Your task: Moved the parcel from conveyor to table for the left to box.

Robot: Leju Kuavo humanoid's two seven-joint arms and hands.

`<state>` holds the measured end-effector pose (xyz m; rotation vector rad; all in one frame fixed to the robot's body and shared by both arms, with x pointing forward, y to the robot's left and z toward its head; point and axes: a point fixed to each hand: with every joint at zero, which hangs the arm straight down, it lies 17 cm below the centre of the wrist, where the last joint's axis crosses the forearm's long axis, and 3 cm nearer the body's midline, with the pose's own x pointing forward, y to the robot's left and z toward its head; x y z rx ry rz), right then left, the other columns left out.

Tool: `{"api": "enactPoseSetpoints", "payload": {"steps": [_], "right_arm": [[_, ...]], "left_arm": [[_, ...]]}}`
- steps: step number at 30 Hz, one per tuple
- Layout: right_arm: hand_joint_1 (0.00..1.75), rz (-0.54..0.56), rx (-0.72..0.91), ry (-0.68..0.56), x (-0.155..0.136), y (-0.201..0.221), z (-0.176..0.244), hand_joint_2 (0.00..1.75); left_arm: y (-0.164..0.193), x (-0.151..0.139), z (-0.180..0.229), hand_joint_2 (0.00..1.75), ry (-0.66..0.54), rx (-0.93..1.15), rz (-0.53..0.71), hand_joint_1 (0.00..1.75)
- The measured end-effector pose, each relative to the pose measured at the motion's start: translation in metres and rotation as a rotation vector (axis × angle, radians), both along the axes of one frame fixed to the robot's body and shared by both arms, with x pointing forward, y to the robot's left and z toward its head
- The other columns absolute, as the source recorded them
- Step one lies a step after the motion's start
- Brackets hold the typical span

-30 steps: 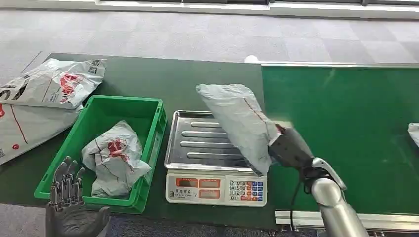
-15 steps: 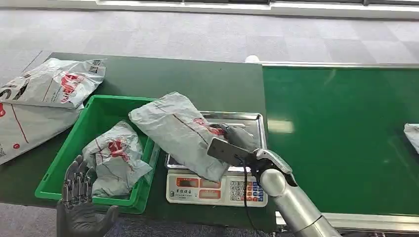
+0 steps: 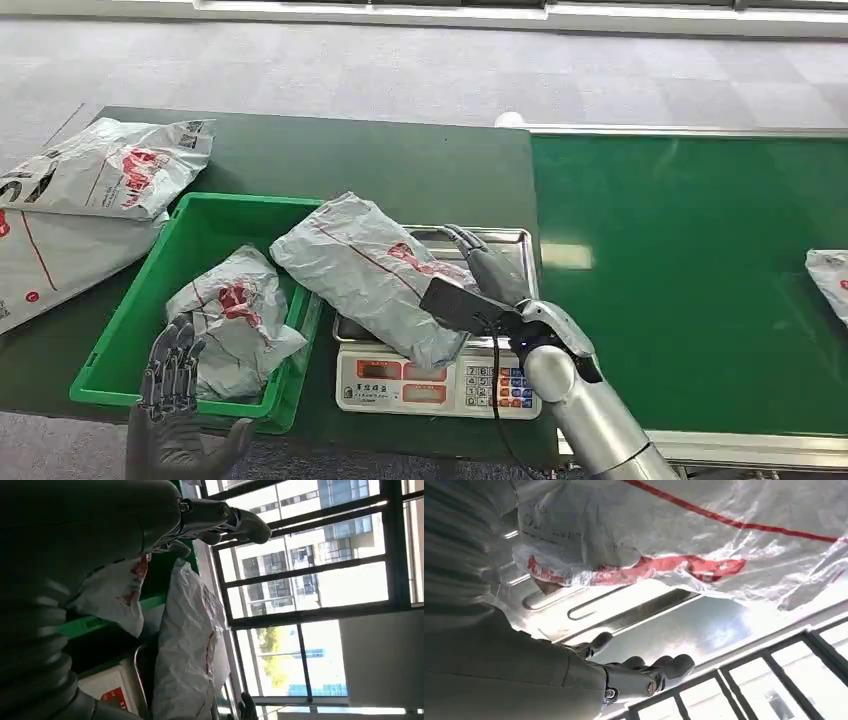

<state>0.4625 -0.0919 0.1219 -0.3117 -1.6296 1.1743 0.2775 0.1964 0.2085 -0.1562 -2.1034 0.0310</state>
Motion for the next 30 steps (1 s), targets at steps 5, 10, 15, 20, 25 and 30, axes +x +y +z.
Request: {"api": "enactPoseSetpoints", "payload": {"steps": [5, 10, 15, 20, 25, 30], "right_arm": [[0.00, -0.028, 0.097, -0.077, 0.002, -0.005, 0.025, 1.75], [0.00, -0.242, 0.605, -0.465, -0.015, -0.090, 0.144, 1.75], [0.00, -0.363, 0.723, -0.590, -0.051, -0.159, 0.174, 1.75], [0.00, -0.402, 0.722, -0.642, -0.061, -0.176, 0.183, 1.75], [0.00, -0.622, 0.777, -0.925, -0.121, -0.247, 0.204, 1.75], [0.00, -0.711, 0.753, -0.881, -0.156, -0.284, 0.174, 1.75]], "left_arm": [[-0.009, 0.003, 0.002, 1.75, -0.018, 0.074, -0.011, 0.00], [-0.028, 0.042, -0.002, 1.75, 0.047, 0.274, -0.009, 0.00], [-0.037, 0.082, 0.008, 1.75, 0.021, 0.322, -0.019, 0.00], [-0.042, 0.088, 0.006, 1.75, 0.023, 0.343, -0.026, 0.00], [-0.062, 0.137, 0.007, 1.75, 0.075, 0.536, 0.011, 0.00], [-0.108, 0.205, -0.002, 1.75, 0.174, 0.777, 0.006, 0.00]]}}
